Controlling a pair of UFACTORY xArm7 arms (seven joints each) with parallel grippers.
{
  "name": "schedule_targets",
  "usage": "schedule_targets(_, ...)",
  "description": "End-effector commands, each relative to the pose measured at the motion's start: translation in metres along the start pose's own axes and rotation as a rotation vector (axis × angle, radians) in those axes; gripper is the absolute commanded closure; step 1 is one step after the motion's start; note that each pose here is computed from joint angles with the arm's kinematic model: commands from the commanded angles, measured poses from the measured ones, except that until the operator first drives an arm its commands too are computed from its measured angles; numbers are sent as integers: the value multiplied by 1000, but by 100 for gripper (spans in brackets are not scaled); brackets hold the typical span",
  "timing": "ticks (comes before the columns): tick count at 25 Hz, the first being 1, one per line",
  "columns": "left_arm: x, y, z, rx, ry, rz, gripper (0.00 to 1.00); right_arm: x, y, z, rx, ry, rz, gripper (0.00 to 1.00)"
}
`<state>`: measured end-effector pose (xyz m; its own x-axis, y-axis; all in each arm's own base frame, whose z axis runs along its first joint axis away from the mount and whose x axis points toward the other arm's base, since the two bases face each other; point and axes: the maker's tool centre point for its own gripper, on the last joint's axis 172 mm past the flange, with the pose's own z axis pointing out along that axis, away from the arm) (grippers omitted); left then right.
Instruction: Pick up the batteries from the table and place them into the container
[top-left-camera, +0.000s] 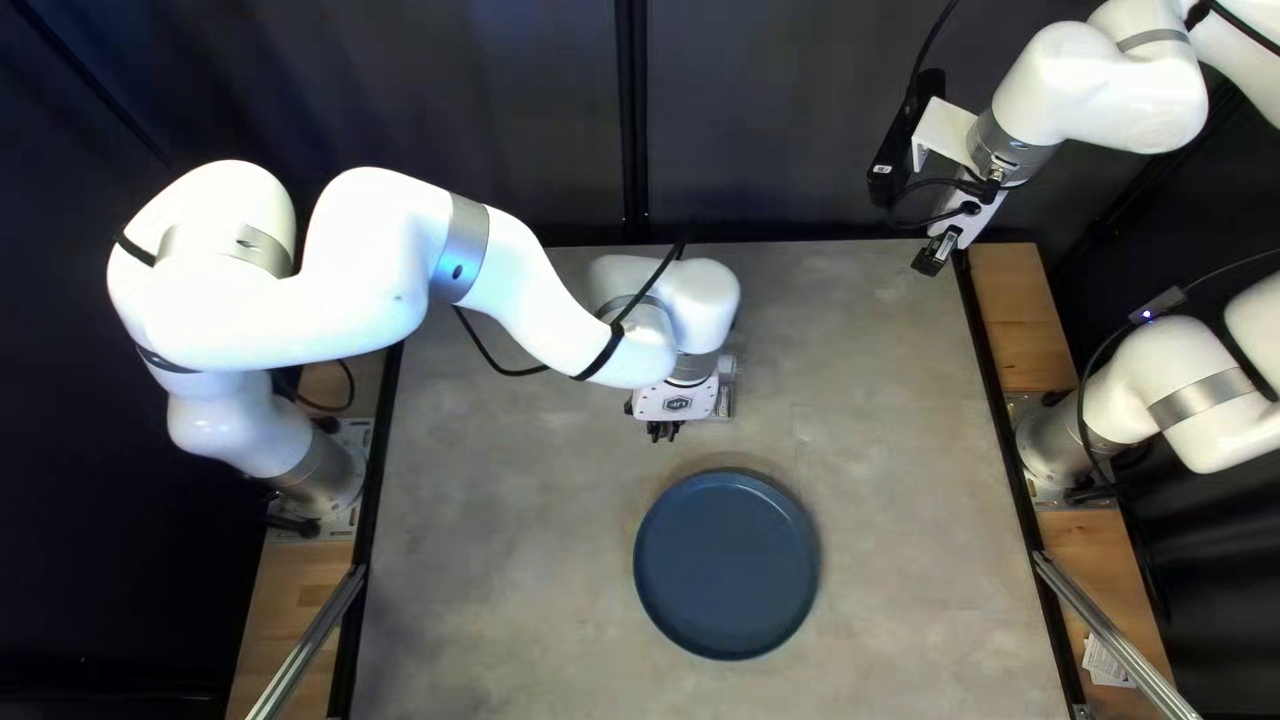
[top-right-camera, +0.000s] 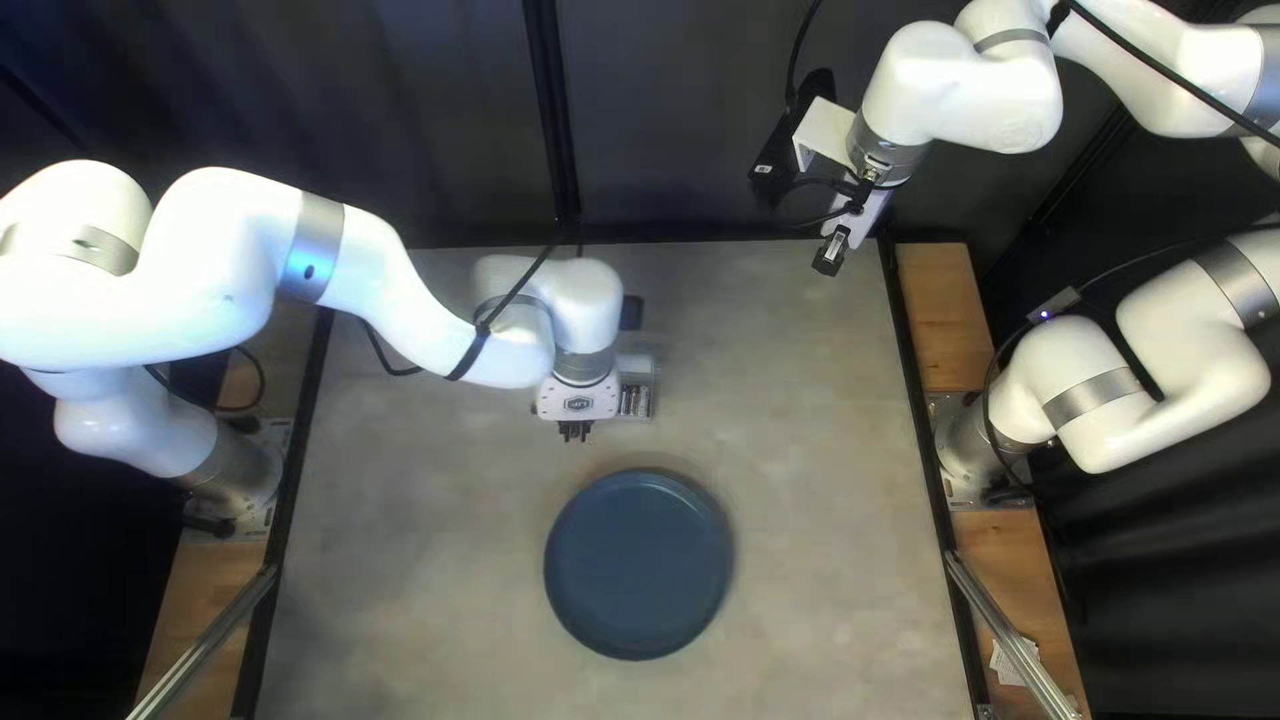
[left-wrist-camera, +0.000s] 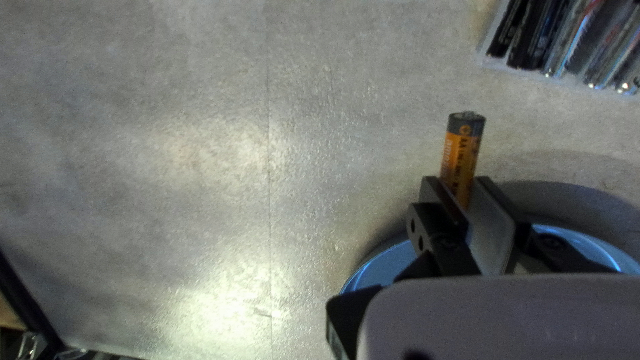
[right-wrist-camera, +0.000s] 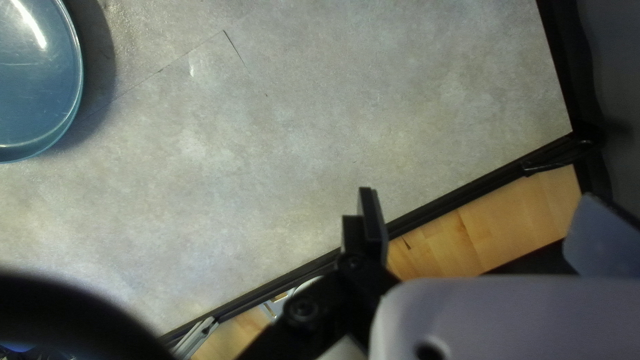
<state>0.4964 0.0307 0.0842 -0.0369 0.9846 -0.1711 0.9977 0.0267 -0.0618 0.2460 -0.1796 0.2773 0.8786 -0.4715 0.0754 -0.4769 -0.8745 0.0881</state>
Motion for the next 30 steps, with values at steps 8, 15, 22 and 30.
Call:
schedule_targets(8,1,13,10,-65,-55,14,100,0,0,0,0,0,0,0)
schedule_targets(15,5,17,10,-73,-39,-20,100,0,0,0,0,0,0,0)
schedule_targets(22,7,20,13,-90,4,6,100,0,0,0,0,0,0,0)
schedule_targets(30,22,21,12,-86,0,37,100,0,0,0,0,0,0,0)
